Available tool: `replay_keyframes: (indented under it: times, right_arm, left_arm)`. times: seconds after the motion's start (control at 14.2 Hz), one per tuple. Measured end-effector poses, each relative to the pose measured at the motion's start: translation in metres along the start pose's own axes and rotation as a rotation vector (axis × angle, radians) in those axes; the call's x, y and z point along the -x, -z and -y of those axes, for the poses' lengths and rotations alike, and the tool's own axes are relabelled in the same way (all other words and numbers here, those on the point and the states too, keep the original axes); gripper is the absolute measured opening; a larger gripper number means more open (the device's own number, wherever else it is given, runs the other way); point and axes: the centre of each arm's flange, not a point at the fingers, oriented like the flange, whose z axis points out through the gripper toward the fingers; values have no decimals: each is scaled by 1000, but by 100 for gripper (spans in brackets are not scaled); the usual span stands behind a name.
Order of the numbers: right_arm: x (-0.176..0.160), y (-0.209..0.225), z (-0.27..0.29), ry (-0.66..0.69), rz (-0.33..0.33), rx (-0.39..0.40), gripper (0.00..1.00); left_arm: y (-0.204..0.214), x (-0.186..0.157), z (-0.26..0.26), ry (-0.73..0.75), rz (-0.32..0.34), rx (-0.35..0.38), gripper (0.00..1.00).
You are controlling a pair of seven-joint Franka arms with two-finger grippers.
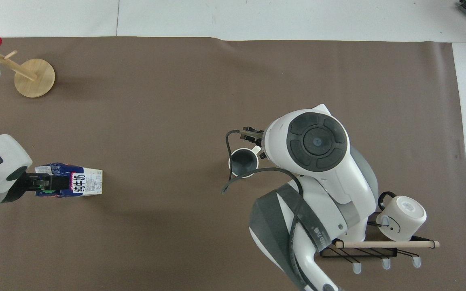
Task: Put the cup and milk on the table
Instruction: 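Set the mug down with the right gripper while the left gripper grasps the carton, then lift the milk carton with the left gripper while the right gripper withdraws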
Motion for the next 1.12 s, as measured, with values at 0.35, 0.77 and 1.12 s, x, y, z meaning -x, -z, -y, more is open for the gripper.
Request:
replay_keyframes:
  times: [0.35,0.77,1.12]
  right_arm:
    - [-9,5,-37,185,88,75,100]
    - [-49,21,-119,238,144,101,100]
    - [-74,25,-189,200,169,106,100]
  left_arm:
    - [-22,7,0,-12,-28,-1,100]
    - [-46,15,19,-14,-45,-7,100]
    - [-46,15,19,-20,-45,-9,100]
